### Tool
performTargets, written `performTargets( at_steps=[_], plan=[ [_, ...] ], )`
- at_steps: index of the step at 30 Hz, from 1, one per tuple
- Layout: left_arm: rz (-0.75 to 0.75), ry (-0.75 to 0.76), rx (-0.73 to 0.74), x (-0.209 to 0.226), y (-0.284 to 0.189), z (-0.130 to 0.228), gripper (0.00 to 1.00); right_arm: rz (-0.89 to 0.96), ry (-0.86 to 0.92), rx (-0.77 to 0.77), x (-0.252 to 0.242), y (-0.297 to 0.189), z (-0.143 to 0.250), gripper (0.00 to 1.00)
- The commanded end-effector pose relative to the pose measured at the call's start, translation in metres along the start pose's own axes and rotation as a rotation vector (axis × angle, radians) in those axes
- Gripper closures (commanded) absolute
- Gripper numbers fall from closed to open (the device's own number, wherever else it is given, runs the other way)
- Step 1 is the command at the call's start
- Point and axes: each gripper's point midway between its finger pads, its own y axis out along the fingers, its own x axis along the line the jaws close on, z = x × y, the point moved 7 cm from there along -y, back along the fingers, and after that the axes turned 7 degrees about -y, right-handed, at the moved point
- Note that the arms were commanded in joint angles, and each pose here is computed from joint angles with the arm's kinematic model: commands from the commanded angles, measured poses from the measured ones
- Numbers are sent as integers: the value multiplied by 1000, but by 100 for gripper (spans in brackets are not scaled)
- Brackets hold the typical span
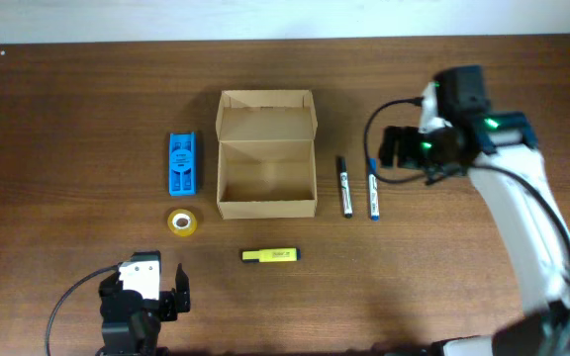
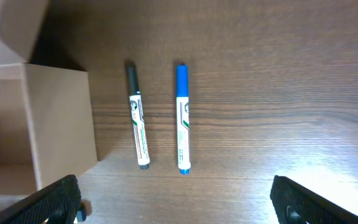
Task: Pack container
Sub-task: 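Move the right gripper over the blue marker and grasp it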
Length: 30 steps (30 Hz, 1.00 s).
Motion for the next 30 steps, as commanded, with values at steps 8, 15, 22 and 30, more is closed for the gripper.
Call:
performTargets(
  at_steps=[8,15,22,30],
  plan=[
    [-10,-7,-1,1,1,1,0,86,20,116,-2,56,-11,1],
    [-10,-7,-1,1,1,1,0,90,23,194,-5,97,-5,0],
    [-10,-7,-1,1,1,1,1,81,-73,266,-8,132,1,7],
    [-11,-7,-1,1,1,1,0,40,-207,339,-9,157,10,11]
  ],
)
